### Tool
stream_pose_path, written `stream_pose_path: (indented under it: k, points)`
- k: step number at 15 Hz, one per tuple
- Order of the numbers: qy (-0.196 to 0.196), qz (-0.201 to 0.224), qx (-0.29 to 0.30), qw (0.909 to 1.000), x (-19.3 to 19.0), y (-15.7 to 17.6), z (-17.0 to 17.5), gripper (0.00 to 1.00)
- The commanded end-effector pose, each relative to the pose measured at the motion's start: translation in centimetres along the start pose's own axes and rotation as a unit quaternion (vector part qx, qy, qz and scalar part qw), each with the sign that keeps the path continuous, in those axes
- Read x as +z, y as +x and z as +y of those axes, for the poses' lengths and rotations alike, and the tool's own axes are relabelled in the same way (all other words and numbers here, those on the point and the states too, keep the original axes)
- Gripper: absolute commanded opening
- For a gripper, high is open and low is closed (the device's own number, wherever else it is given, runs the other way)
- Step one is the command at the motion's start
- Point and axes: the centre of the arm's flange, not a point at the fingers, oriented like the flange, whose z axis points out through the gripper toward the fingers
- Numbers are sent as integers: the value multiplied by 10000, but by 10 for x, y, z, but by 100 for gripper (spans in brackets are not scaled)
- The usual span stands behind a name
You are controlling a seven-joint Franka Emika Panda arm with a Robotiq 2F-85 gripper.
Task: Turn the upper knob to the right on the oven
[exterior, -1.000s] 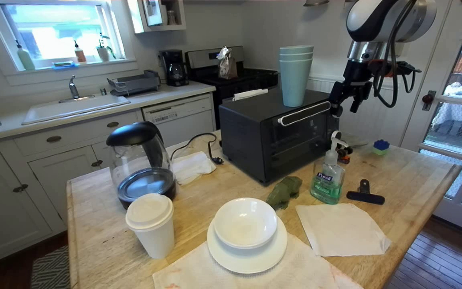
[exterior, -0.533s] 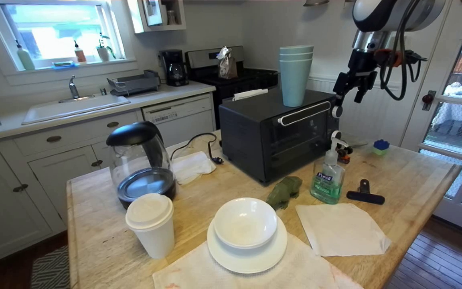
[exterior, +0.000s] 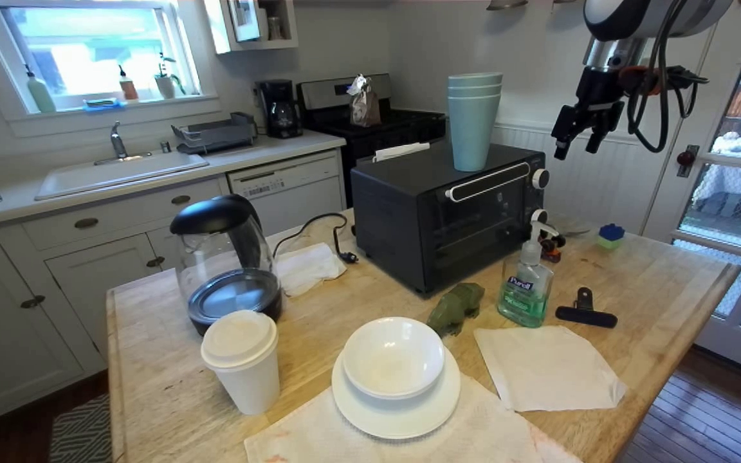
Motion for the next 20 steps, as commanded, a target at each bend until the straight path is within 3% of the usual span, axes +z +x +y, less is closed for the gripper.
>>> stream_pose_path:
  k: [1,12,18,20]
  points:
    - [68,67,-124,9999,-19,-6,-2,100]
    - [269,-169,-655,9973,-85,-30,-19,100]
    - [228,-227,-830,9960,-95,-40,-27,100]
    - [299,-194,-702,9969,-90,-26,-23,100]
